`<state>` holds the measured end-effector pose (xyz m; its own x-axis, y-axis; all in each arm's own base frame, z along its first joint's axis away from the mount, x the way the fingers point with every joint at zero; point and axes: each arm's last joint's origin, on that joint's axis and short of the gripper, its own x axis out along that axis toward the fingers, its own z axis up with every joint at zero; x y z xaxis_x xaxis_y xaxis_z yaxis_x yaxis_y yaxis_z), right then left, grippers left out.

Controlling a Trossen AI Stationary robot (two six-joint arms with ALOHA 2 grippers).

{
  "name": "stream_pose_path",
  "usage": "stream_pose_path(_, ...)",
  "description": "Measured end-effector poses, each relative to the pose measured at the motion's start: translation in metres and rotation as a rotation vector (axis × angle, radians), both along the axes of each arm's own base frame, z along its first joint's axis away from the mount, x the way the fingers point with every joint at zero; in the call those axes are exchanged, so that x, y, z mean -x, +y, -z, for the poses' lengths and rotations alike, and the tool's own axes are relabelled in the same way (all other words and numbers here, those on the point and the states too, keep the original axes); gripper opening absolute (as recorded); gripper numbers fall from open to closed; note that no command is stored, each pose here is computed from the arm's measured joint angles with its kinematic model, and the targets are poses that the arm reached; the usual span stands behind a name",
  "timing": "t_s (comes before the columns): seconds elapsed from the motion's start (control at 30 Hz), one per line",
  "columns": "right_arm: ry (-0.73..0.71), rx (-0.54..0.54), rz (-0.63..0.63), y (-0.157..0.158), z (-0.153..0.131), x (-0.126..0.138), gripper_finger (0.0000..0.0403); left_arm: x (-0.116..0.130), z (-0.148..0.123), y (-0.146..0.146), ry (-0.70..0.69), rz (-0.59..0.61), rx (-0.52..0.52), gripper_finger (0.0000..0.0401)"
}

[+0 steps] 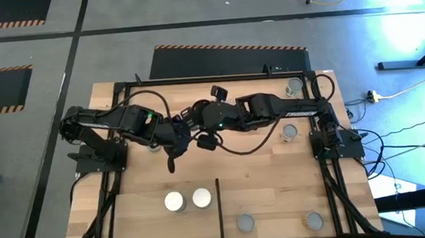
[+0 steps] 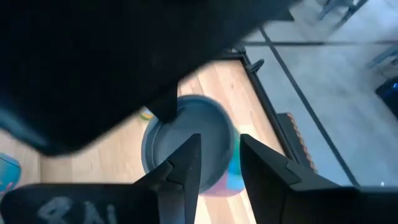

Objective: Pick and place cans onto a shelf
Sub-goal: Put the canned chicken soup on the shelf

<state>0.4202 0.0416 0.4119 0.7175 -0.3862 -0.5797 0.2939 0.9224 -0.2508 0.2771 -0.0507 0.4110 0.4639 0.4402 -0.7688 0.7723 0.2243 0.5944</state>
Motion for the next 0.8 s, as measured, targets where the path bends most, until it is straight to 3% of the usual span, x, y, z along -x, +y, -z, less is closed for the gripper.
stream_pose_path(0.43,-0.073,0.061,-0.058,0.000,-0.042,0.037,0.0110,0.002,0.000,-0.006,-0.013,-0.020,0.027,0.0000)
stream_pose_path(0.53,-0.082,0.100,-0.084,0.003,-0.054,0.049,0.0110,0.005,0.001,-0.007,-0.012,-0.054,0.044,0.0000)
stream_pose_path(0.8,-0.079,0.178,-0.005,0.003,-0.078,0.091,0.0110,0.023,-0.005,-0.006,-0.054,-0.190,0.126,0.0000)
